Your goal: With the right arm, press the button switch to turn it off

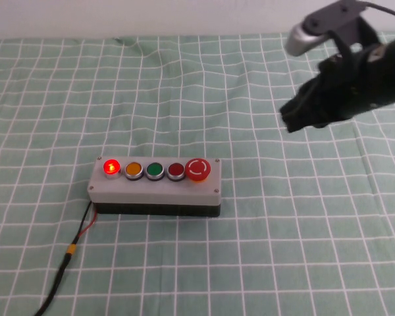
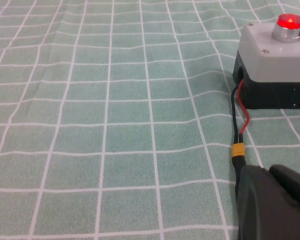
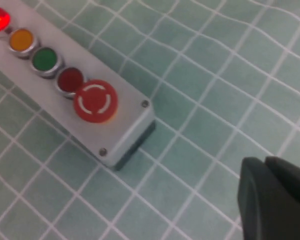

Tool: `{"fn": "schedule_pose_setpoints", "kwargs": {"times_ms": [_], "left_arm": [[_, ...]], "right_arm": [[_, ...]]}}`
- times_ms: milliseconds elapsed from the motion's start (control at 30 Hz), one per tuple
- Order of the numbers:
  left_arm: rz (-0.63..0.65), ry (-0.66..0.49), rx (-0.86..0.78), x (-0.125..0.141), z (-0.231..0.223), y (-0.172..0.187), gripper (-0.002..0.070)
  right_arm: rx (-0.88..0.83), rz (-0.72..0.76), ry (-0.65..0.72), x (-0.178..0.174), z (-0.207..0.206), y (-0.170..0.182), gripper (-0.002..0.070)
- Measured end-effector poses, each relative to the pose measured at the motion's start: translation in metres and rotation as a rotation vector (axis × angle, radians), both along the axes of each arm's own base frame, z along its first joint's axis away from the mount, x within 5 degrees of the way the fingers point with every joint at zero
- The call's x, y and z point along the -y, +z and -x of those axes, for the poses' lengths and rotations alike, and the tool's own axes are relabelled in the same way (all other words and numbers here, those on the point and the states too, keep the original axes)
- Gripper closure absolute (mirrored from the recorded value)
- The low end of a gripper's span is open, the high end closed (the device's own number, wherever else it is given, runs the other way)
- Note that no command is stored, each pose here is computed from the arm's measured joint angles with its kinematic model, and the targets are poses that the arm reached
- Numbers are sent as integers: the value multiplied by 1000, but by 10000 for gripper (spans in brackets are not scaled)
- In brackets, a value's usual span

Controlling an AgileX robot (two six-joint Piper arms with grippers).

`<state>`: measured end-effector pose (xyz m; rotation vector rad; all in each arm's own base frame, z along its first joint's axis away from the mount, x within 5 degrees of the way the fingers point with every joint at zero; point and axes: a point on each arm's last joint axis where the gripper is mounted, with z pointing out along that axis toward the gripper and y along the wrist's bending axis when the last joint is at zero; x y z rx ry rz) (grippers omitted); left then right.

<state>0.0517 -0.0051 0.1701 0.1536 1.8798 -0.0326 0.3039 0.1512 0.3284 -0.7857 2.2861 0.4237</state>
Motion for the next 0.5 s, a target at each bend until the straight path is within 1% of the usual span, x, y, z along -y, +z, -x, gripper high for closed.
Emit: {"fn": "schedule_pose_setpoints", "kwargs": {"times_ms": [133,267,500], "left_arm": [[0,0,0,0,0,0,678],[0,0,0,0,0,0,678],[0,0,0,0,0,0,678]], "right_arm": [[-48,19,127,-47,-25,0,692],[-59,25,235,-94,-49,3,692],[-46,28,396,-167,-61,-5,692]]}}
